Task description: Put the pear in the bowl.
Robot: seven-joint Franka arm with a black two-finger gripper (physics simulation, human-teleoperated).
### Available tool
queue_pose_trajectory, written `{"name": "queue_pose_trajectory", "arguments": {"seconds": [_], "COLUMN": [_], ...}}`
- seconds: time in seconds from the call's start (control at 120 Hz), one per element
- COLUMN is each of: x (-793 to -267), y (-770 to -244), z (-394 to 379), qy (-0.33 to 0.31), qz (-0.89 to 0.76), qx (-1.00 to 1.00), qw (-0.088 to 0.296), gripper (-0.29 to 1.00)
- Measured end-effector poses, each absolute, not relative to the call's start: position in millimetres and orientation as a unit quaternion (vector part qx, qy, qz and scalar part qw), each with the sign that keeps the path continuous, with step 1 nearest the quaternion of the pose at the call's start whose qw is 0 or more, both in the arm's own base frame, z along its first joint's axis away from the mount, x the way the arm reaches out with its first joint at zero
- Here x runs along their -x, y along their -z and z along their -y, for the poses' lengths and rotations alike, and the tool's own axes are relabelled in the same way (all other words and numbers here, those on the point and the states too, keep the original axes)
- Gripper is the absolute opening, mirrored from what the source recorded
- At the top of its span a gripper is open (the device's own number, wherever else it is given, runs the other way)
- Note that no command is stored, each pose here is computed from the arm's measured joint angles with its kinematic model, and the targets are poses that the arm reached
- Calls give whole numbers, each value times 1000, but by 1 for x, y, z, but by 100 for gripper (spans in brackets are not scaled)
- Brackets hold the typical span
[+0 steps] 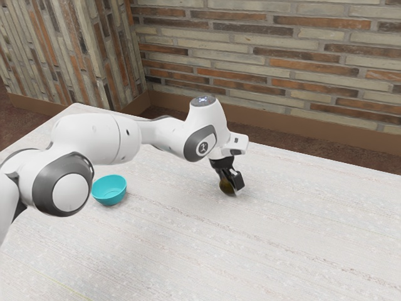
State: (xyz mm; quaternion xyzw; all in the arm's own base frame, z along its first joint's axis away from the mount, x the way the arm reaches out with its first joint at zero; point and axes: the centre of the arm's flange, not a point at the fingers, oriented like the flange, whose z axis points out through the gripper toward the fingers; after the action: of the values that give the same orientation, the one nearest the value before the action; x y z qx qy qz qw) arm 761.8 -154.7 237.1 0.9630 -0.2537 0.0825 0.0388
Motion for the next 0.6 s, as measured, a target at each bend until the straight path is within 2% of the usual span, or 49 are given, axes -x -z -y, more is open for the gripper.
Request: {"name": "queue_pose_trajectory", "arguments": {"seconds": [0.267, 0.6], "x": [-763, -759], "y": [-241, -242], "z": [153, 153], "qy": [-86, -83], "qz": [257, 259], "qx": [-962, -962], "qw": [35, 33], "gripper": [45, 42]}}
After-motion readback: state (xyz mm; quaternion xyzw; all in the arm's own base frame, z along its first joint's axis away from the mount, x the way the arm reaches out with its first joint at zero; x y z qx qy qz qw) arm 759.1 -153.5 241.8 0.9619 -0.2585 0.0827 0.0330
